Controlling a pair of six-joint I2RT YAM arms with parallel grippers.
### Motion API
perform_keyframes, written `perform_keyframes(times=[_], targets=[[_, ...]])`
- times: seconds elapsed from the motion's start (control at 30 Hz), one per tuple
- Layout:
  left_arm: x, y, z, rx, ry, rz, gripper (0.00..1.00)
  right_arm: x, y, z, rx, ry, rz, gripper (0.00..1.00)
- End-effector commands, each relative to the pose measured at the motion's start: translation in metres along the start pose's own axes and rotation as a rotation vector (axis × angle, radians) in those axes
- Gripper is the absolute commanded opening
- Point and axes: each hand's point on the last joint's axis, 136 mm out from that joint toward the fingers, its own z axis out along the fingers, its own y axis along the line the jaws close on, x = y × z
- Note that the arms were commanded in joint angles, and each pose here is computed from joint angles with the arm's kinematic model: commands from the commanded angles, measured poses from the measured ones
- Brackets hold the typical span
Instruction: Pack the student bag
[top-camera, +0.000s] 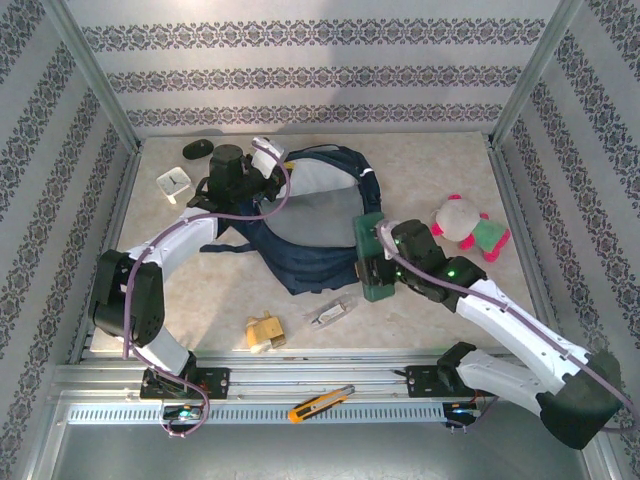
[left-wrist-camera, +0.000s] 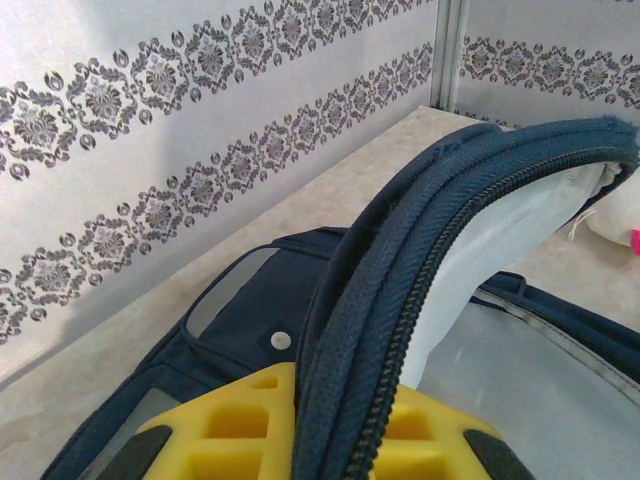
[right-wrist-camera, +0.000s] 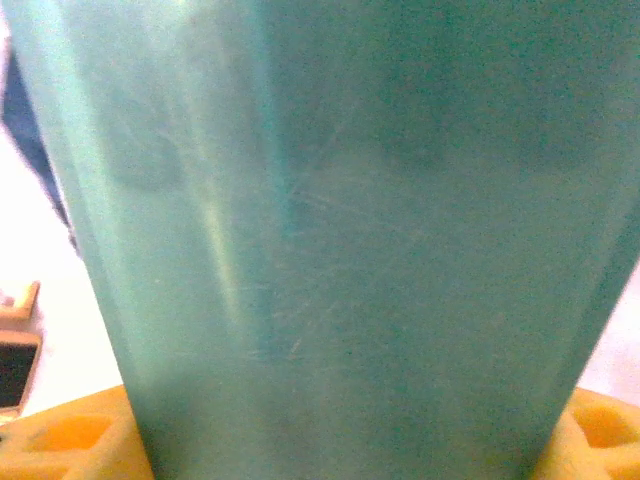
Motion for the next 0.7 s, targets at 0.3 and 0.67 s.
perform_keyframes(times=[0.3, 0.67], targets=[[-0.06, -0.007, -0.015, 0.078, -0.164, -0.096, 0.01, -0.114, 0.029, 0.061, -0.081, -0.186, -1.224, 0.52], [-0.068, -0.008, -0.02, 0.083, -0.155, -0.078, 0.01, -0.133, -0.005, 0.133, -0.015, -0.074, -1.259, 0.9]])
